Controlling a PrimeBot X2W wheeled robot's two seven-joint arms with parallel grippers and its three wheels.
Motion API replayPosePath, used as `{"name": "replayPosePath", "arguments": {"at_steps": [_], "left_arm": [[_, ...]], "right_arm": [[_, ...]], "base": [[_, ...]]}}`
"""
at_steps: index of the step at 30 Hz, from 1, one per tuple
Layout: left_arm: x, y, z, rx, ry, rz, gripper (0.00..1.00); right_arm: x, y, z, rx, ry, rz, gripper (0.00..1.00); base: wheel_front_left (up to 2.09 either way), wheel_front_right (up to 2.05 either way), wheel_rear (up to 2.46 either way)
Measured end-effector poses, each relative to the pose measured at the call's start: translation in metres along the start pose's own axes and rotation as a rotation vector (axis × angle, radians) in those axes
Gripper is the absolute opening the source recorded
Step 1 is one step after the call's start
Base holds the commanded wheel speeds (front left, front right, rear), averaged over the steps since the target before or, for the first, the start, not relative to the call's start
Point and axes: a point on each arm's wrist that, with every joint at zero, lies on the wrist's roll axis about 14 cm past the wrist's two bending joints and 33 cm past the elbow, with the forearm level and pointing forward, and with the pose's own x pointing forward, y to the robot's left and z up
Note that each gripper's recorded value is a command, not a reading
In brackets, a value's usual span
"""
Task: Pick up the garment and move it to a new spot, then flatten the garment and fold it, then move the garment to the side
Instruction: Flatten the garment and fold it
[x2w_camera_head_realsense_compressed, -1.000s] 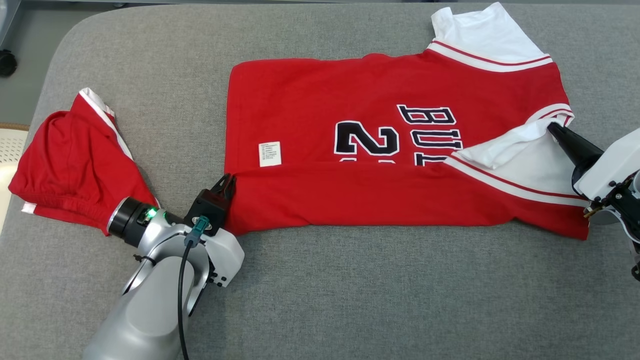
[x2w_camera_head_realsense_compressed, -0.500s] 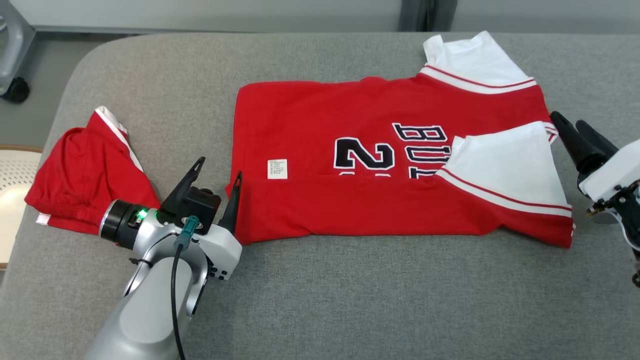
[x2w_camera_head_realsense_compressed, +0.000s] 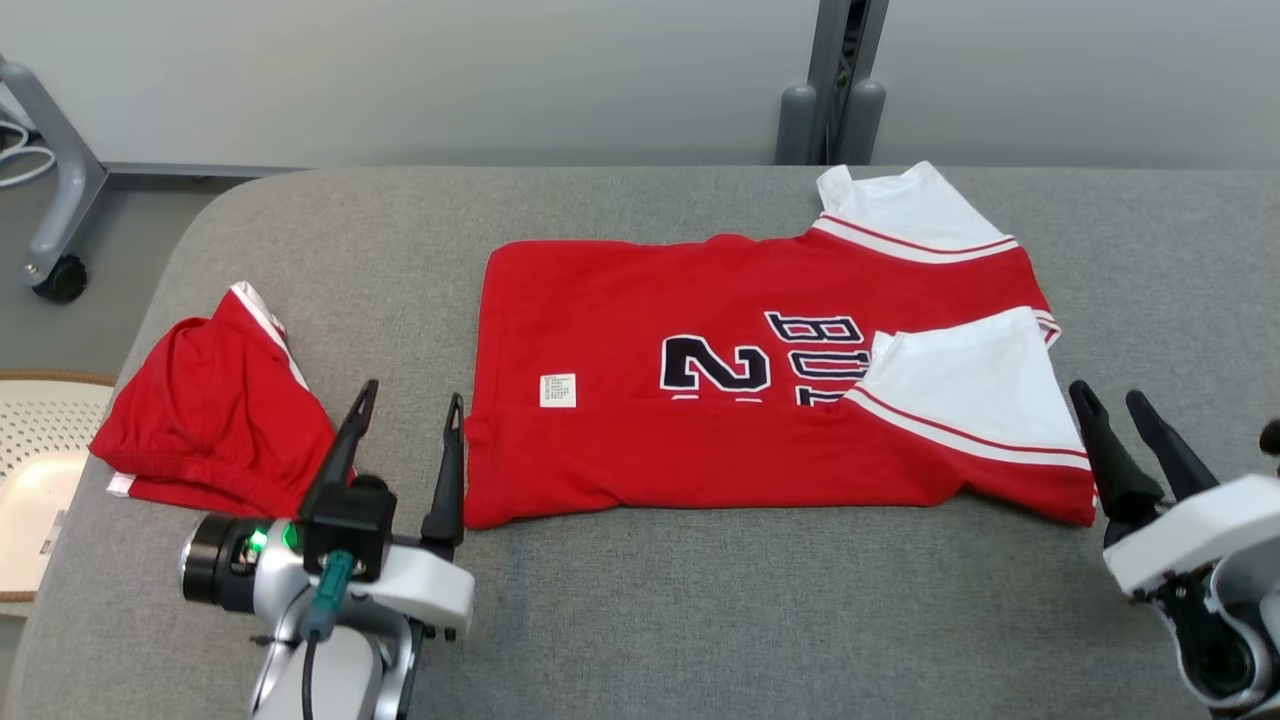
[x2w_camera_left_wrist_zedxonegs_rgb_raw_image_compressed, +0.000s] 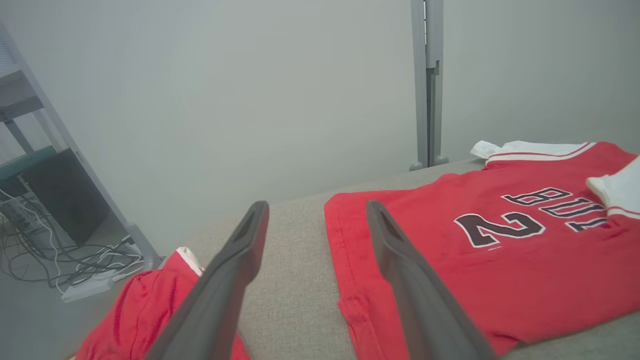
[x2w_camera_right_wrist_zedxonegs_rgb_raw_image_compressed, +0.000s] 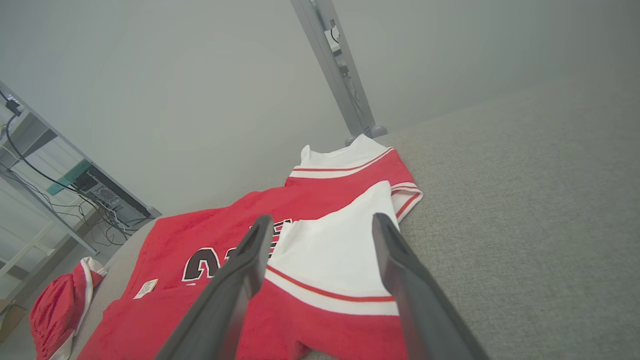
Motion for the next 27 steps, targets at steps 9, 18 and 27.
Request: {"name": "replayPosePath", "arguments": {"at_steps": [9, 18, 27], "left_arm": [[-0.029, -0.012, -0.001, -0.073, 0.004, 0.026, 1.00], [-0.040, -0.016, -0.010, -0.107, 0.031, 0.036, 1.00], [-0.040, -0.016, -0.020, -0.163, 0.064, 0.032, 1.00]], "right_arm": [[-0.037, 0.008, -0.008, -0.082, -0.140, -0.025, 1.00], [-0.052, 0.003, -0.017, -0.065, -0.174, -0.080, 1.00], [-0.051, 0.001, -0.023, -0.008, -0.162, -0.111, 1.00]], "base": [[0.00, 0.00, 0.00], [0.00, 0.00, 0.00], [0.00, 0.00, 0.00]]}}
